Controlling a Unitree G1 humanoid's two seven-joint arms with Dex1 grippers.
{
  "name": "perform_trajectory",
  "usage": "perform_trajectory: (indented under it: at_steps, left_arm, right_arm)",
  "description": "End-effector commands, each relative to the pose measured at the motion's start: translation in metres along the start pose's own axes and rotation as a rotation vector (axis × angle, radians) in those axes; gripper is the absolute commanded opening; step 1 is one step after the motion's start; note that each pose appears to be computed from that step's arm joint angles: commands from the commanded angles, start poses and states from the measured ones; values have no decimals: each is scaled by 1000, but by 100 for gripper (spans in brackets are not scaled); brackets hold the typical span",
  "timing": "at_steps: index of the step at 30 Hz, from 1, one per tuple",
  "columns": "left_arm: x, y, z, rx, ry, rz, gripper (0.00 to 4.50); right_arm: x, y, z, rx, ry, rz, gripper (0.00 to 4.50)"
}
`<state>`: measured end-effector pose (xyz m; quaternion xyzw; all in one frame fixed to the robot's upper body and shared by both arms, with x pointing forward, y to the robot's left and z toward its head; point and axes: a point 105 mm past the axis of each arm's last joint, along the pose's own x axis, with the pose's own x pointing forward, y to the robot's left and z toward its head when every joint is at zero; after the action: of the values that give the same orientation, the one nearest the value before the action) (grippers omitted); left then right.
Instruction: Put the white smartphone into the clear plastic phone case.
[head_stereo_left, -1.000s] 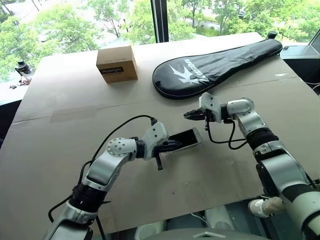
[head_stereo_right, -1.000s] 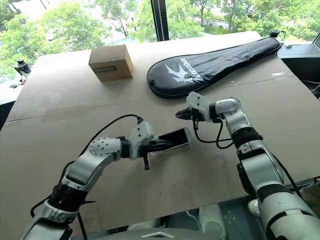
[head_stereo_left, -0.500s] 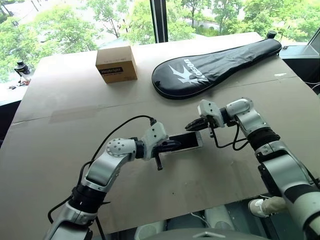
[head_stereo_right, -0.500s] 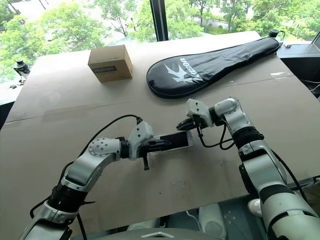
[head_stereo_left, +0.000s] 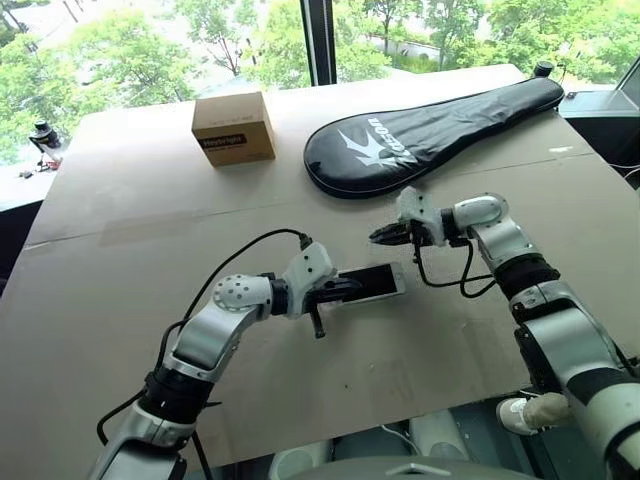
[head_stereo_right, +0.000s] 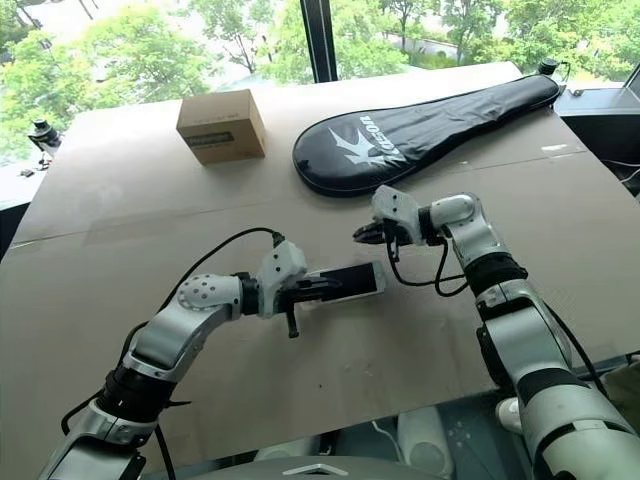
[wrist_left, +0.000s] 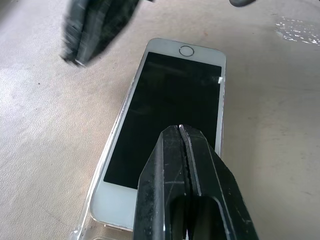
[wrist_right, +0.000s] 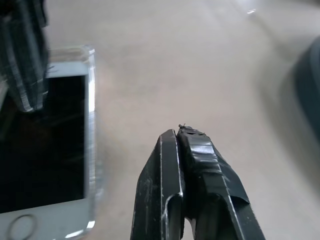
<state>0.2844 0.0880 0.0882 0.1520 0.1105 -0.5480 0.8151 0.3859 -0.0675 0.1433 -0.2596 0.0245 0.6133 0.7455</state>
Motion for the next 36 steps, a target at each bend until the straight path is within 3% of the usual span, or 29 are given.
perform_trajectory:
  at_steps: [1,6,10,12,16,19,25,36]
  left_arm:
    - [-7,5,-2,-17,20,31,0]
    - [-24,21,54,17,-118,55,0]
    - [-37,25,74,47,-120,48,0]
    - [-47,32,67,56,-58,75,0]
    - [-69,33,29,23,135,66,0]
    - [-71,32,13,1,201,55,0]
    - [-42,18,-17,-51,240,-39,0]
    - [-21,8,-21,-45,215,-73,0]
  right_arm:
    - [-22,-11,16,-33,-46,-41,1]
    - [-57,11,-4,33,58,49,1]
    - [-73,30,-14,105,103,65,1]
    - [-80,41,-23,130,134,67,1]
    - [-82,51,-32,149,152,53,1]
    - [-76,59,-36,152,144,63,1]
    - [-63,69,-34,144,134,94,1]
    - [-55,80,-33,141,134,126,1]
